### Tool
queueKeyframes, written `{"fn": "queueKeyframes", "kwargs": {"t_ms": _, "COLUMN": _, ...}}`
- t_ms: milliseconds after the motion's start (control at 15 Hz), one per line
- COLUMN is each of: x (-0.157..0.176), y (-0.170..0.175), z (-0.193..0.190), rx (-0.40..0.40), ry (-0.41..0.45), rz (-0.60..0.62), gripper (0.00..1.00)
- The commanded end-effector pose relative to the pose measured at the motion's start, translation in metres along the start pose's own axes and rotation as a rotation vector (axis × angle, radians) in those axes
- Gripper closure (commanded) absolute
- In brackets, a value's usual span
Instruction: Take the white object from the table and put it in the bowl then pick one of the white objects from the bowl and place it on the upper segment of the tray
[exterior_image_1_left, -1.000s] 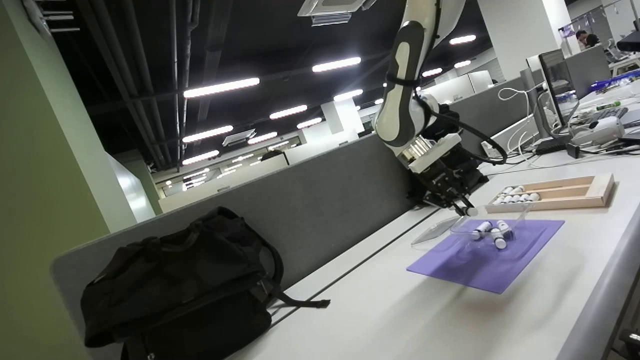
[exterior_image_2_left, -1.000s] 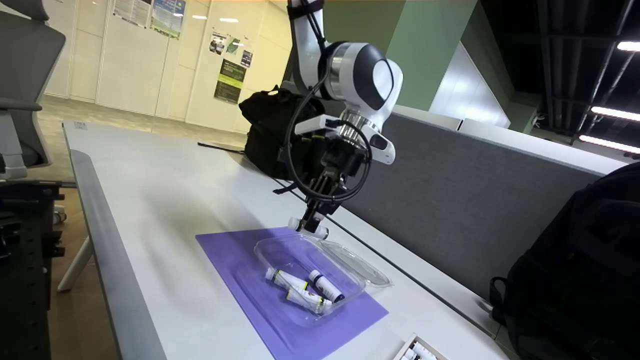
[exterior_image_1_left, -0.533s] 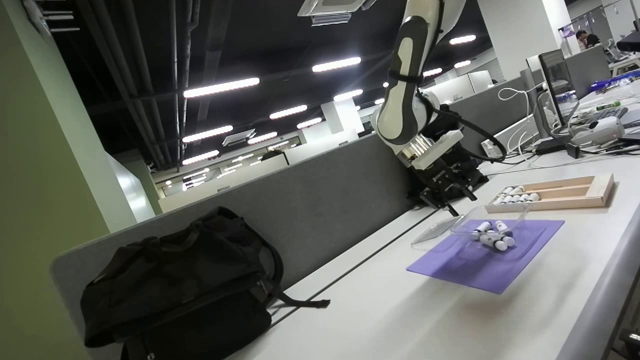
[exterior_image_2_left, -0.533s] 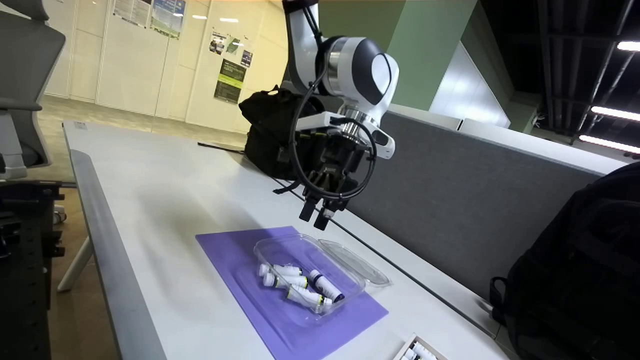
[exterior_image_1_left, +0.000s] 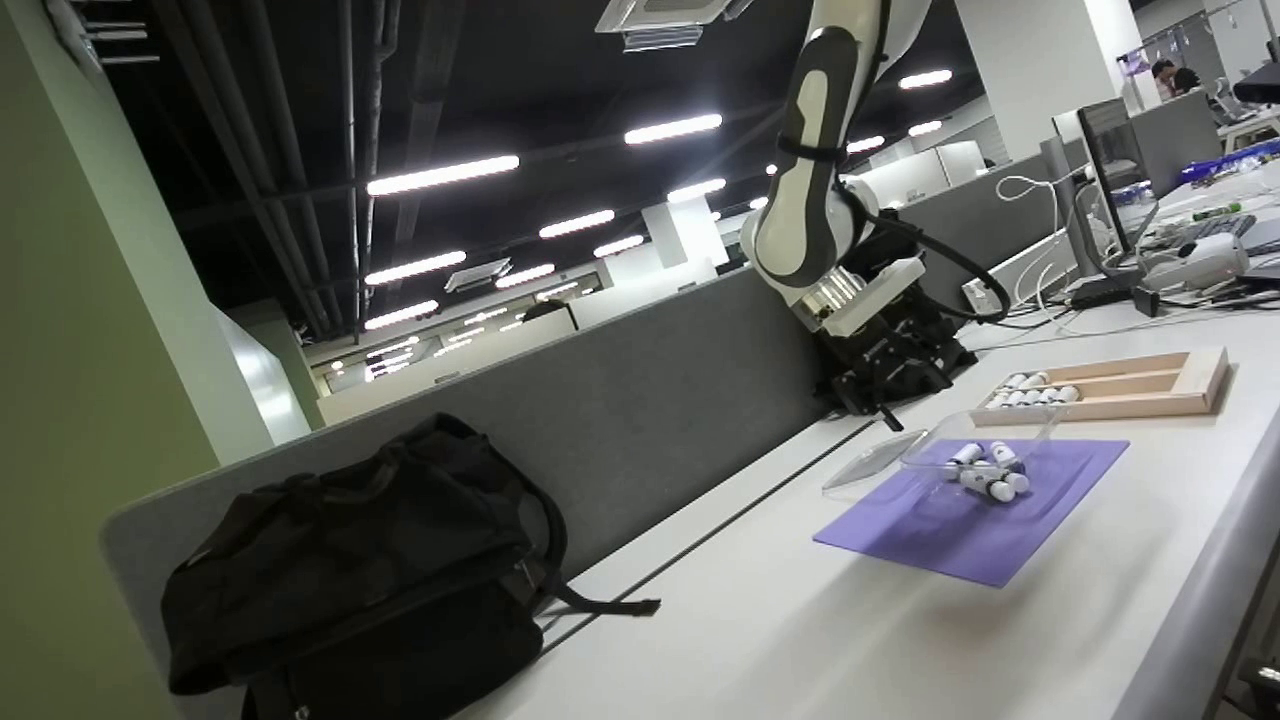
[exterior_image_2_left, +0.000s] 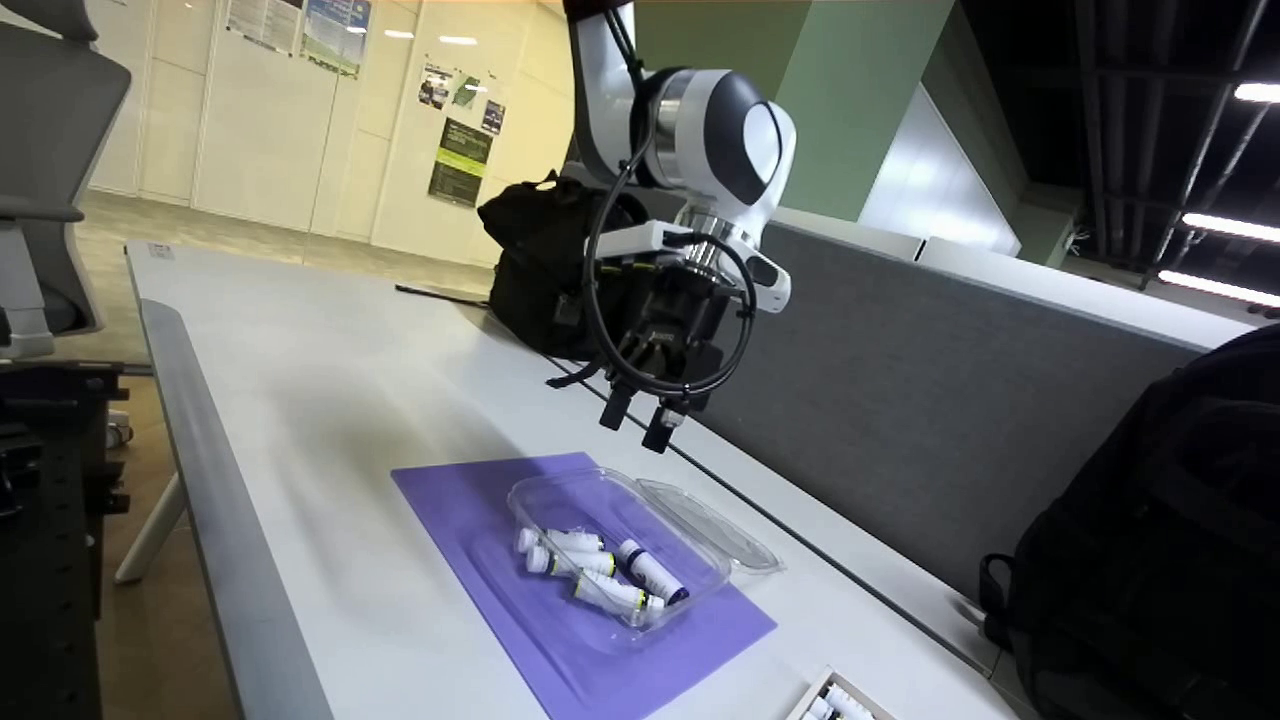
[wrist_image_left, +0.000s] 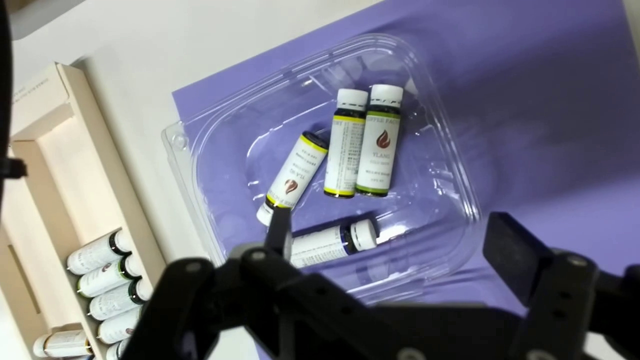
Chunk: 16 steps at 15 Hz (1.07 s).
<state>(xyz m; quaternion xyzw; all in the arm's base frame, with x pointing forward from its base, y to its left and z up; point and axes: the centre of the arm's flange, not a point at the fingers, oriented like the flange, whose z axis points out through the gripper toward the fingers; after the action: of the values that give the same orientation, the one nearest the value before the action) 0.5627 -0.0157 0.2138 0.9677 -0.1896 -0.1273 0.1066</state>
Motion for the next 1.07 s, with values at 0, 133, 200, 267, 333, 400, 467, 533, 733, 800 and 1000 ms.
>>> {"fn": "queueKeyframes", "kwargs": {"t_ms": 0, "x": 0.0, "y": 0.0, "z": 0.0, "rx": 0.0, "ry": 0.0, "rz": 0.0, "gripper": 0.01}}
{"fn": "queueKeyframes", "kwargs": {"t_ms": 133, "x": -0.006, "y": 0.016, "z": 0.012, "rx": -0.001, "ry": 0.006, "rz": 0.006, "gripper": 0.0}}
{"fn": "queueKeyframes", "kwargs": {"t_ms": 200, "x": -0.006, "y": 0.024, "z": 0.02, "rx": -0.002, "ry": 0.008, "rz": 0.021, "gripper": 0.0}}
{"fn": "queueKeyframes", "kwargs": {"t_ms": 267, "x": -0.002, "y": 0.033, "z": 0.029, "rx": -0.002, "ry": 0.014, "rz": 0.046, "gripper": 0.0}}
{"fn": "queueKeyframes", "kwargs": {"t_ms": 333, "x": 0.001, "y": 0.04, "z": 0.037, "rx": 0.0, "ry": 0.007, "rz": 0.057, "gripper": 0.0}}
{"fn": "queueKeyframes", "kwargs": {"t_ms": 400, "x": 0.005, "y": 0.048, "z": 0.047, "rx": 0.007, "ry": 0.003, "rz": 0.075, "gripper": 0.0}}
{"fn": "queueKeyframes", "kwargs": {"t_ms": 467, "x": 0.007, "y": 0.055, "z": 0.056, "rx": 0.007, "ry": -0.007, "rz": 0.089, "gripper": 0.0}}
{"fn": "queueKeyframes", "kwargs": {"t_ms": 533, "x": 0.01, "y": 0.062, "z": 0.065, "rx": 0.012, "ry": -0.011, "rz": 0.104, "gripper": 0.0}}
{"fn": "queueKeyframes", "kwargs": {"t_ms": 733, "x": 0.02, "y": 0.068, "z": 0.087, "rx": 0.063, "ry": 0.007, "rz": 0.136, "gripper": 0.0}}
{"fn": "queueKeyframes", "kwargs": {"t_ms": 800, "x": 0.021, "y": 0.067, "z": 0.093, "rx": 0.07, "ry": 0.006, "rz": 0.142, "gripper": 0.0}}
{"fn": "queueKeyframes", "kwargs": {"t_ms": 1000, "x": 0.024, "y": 0.06, "z": 0.11, "rx": 0.093, "ry": 0.023, "rz": 0.151, "gripper": 0.0}}
